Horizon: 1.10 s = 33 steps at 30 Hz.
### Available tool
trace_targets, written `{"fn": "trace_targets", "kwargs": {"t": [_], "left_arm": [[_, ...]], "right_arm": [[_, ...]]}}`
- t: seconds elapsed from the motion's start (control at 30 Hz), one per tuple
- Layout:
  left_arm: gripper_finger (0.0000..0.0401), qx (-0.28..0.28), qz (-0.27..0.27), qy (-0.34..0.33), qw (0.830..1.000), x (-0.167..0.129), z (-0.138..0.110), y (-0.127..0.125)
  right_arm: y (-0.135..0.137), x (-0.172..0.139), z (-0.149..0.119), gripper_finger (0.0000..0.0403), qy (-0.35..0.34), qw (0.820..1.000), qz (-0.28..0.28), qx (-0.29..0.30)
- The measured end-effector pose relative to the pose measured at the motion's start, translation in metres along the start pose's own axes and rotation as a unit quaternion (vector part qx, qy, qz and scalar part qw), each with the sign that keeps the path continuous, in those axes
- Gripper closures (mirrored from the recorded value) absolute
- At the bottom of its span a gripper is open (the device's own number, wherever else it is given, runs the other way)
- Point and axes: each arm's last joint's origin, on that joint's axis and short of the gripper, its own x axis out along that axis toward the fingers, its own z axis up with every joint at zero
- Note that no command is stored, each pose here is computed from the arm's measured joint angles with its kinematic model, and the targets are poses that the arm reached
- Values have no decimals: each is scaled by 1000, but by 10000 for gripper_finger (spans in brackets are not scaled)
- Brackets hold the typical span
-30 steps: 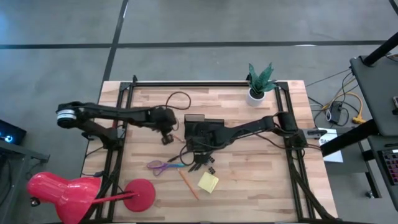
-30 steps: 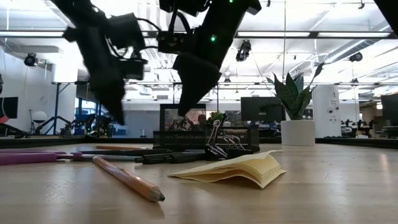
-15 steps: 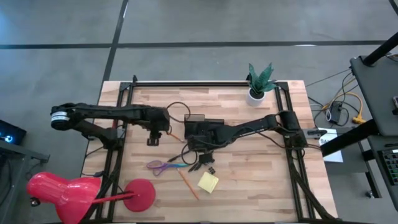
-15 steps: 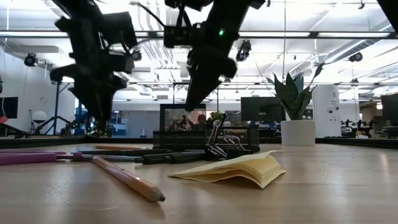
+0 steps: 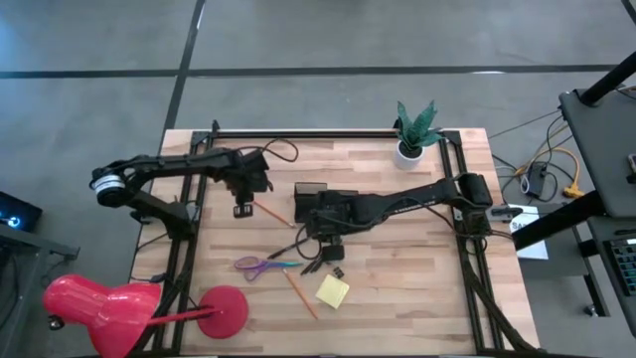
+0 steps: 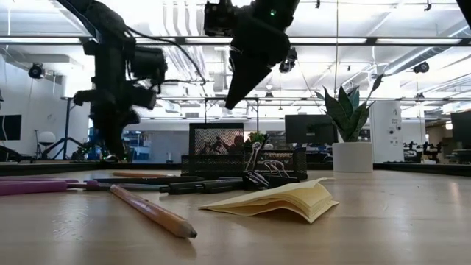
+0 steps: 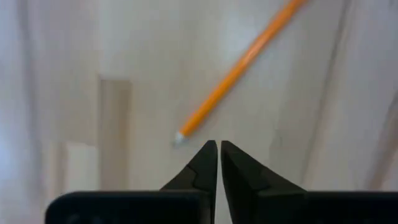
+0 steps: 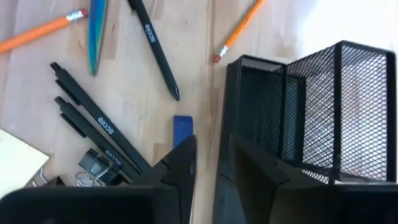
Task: Pick and place office supplies into organizer
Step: Put the top pencil into the desk organizer
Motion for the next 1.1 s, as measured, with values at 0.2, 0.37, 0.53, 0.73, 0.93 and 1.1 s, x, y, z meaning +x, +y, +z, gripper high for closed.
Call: {"fn": "trace_targets", "kwargs": {"t": [0.2,0.37,0.53,0.73,0.93,1.1], "left_arm": [[400,-151,-10,30,988,18,-1,1],[401,-191,-1,-1,982,18,10,6],[401,-182,5,-6,983,13,10,8],[401,18,7,2,1000,17,7,5],[401,69,38,-26,997,18,12,16],[401,70,6,10,998,21,3,18]], "right_arm": [[-2,4,-3,321,5,1000,-1,-2],[-2,6,-5,319,8,1000,-1,-5],[-2,6,-5,322,8,1000,-1,-5],[-2,6,-6,329,12,1000,-1,-6],[-2,6,-6,329,13,1000,-1,1],[-2,6,-6,329,13,1000,-1,2]]}}
